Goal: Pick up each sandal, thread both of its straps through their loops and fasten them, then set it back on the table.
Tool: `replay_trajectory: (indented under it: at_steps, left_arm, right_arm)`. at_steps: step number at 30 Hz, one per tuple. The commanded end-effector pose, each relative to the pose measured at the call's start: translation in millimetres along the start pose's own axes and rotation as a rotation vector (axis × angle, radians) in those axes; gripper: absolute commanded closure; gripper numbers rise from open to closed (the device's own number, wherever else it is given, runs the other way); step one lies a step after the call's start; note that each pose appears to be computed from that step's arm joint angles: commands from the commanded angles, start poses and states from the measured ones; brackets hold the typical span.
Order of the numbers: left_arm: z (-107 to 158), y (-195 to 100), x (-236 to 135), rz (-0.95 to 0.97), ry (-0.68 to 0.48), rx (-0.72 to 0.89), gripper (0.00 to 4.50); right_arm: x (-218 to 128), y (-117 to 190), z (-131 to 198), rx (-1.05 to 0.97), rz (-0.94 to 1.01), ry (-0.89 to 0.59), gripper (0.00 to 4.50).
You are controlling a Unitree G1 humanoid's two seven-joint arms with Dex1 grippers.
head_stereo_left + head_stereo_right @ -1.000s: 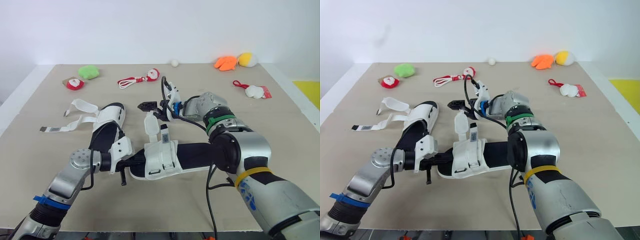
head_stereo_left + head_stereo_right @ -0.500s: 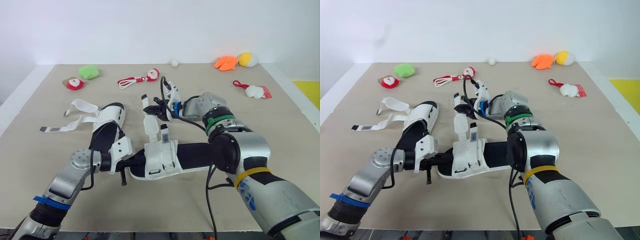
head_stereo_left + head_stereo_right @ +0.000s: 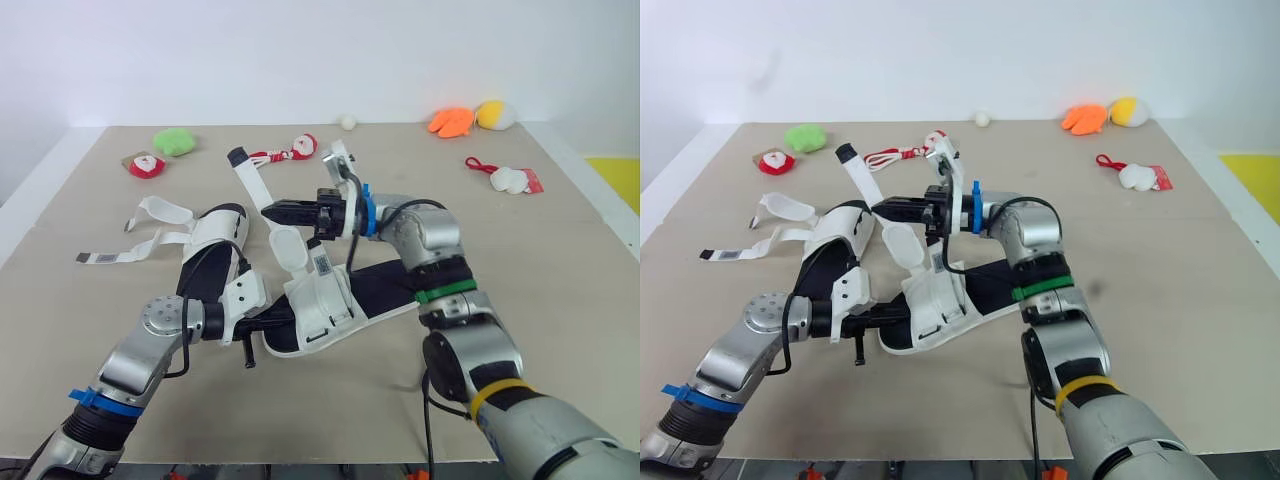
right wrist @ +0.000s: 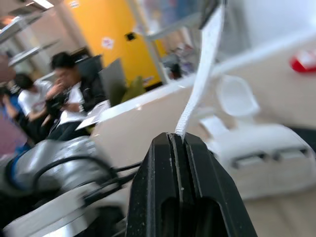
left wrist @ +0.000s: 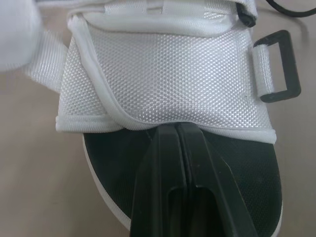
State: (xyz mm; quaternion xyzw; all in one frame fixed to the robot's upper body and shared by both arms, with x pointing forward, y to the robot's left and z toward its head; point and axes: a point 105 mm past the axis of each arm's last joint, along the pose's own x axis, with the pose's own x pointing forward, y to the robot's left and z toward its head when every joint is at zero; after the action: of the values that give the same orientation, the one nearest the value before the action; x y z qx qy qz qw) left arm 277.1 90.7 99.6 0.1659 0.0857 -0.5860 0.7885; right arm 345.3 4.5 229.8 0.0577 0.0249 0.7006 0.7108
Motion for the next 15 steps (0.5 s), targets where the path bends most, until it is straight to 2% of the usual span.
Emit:
replay_trajectory:
  at_steps: [1, 3, 6, 9, 12, 15]
  left_arm:
    - [-30.1, -15.7, 6.9, -0.058, 0.090, -0.091, 4.50]
    - [-30.2, -15.6, 6.8, -0.059, 0.091, -0.091, 4.50]
    - [-30.3, -15.0, 5.5, -0.060, 0.092, -0.090, 4.50]
    - [-30.5, -14.8, 4.9, -0.061, 0.094, -0.088, 4.50]
    - [-30.6, -14.4, 4.7, -0.063, 0.095, -0.087, 4.50]
    - [-30.5, -14.1, 4.9, -0.065, 0.095, -0.086, 4.50]
  right_arm:
    - [0.9, 39.9, 42.1, -0.288, 0.124, -0.123, 4.43]
    - [-5.6, 44.1, 34.5, -0.332, 0.134, -0.106, 4.43]
    - [-17.7, 58.4, 17.5, -0.487, 0.205, -0.059, 4.43]
    - [-24.1, 71.4, 5.3, -0.689, 0.235, -0.083, 4.43]
    - [-24.8, 74.9, -6.4, -0.801, 0.259, -0.074, 4.43]
    - [-24.2, 76.1, -23.9, -1.016, 0.323, -0.047, 4.43]
